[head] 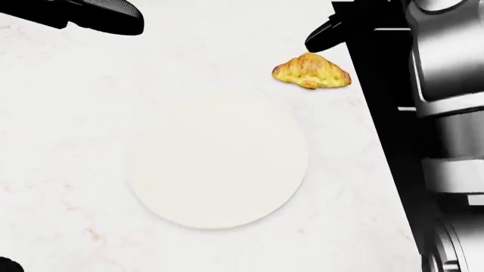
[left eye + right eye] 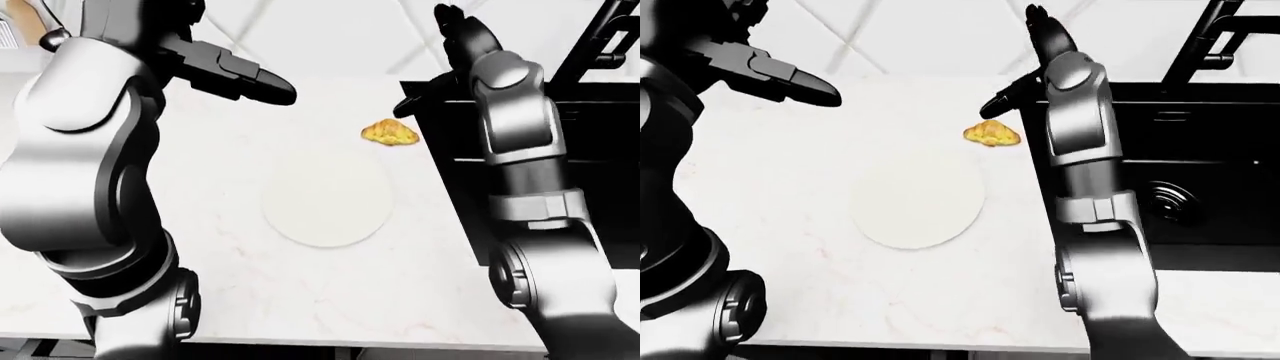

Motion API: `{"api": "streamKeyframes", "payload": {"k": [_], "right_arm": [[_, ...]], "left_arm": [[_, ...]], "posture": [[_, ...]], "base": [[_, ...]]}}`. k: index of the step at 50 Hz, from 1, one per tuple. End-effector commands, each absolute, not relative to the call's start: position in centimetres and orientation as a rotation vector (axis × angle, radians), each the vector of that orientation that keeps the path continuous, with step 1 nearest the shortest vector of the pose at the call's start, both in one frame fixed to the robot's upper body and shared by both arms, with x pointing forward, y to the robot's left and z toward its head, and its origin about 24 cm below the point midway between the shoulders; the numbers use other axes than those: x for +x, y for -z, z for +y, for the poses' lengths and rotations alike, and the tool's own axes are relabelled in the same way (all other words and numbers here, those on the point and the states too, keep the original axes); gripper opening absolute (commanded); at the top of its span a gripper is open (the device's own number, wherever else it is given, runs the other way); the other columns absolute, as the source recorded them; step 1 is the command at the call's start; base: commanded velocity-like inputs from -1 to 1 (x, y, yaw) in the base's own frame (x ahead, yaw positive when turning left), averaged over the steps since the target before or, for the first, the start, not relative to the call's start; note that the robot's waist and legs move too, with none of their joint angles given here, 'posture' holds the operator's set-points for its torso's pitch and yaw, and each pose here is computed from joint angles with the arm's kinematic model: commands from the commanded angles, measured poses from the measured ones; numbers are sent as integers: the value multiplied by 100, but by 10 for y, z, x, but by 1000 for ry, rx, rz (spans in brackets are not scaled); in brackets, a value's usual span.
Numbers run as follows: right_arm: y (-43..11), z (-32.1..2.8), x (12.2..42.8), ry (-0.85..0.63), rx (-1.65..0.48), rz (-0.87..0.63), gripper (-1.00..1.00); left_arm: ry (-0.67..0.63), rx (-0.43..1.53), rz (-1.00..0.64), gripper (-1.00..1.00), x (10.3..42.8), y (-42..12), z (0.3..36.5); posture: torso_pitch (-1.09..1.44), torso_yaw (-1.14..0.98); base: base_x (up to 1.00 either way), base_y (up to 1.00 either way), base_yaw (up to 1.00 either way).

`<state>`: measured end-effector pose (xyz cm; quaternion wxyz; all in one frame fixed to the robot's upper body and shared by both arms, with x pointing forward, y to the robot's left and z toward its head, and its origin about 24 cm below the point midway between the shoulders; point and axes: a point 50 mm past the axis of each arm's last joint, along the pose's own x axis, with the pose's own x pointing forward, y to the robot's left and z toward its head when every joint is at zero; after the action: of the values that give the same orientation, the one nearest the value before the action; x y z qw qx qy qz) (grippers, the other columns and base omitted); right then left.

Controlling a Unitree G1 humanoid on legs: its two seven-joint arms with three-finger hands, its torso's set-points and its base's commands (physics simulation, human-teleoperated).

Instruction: Place the pastries on the plates.

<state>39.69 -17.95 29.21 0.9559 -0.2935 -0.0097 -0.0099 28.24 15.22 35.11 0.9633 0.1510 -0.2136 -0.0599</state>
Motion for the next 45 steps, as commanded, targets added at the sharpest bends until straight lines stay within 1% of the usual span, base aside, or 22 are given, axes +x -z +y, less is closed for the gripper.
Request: {"api": "streamKeyframes", "payload": {"k": [1,6,13,21,30,38,43,45], "right_arm": [[-323,-176,395,67,-678,-190,100],[-316,-173,406,102,-727,-215,100],[-290,-156,422,80,-769,-209,100],[-276,-151,428,78,-791,-192,100],[-254,-147,432,92,-842,-161,100],[-246,-149,433,117,-866,-152,99],[-236,-153,432,125,-887,-137,83],[-235,-154,432,130,-891,-131,81]], "left_arm": [[100,312,-510,100,274,-366,155],[102,314,-511,100,275,-366,155],[114,322,-512,100,274,-368,151],[112,339,-508,100,283,-378,151],[116,346,-508,100,281,-378,154],[120,350,-514,100,278,-380,153],[117,352,-516,100,277,-381,156],[117,353,-517,100,277,-382,156]], "posture": [[0,0],[0,0],[0,0],[0,0],[0,0],[0,0],[0,0],[0,0]], "base": [[0,0,0],[0,0,0],[0,0,0],[0,0,0],[0,0,0],[0,0,0],[0,0,0],[0,0,0]]}}
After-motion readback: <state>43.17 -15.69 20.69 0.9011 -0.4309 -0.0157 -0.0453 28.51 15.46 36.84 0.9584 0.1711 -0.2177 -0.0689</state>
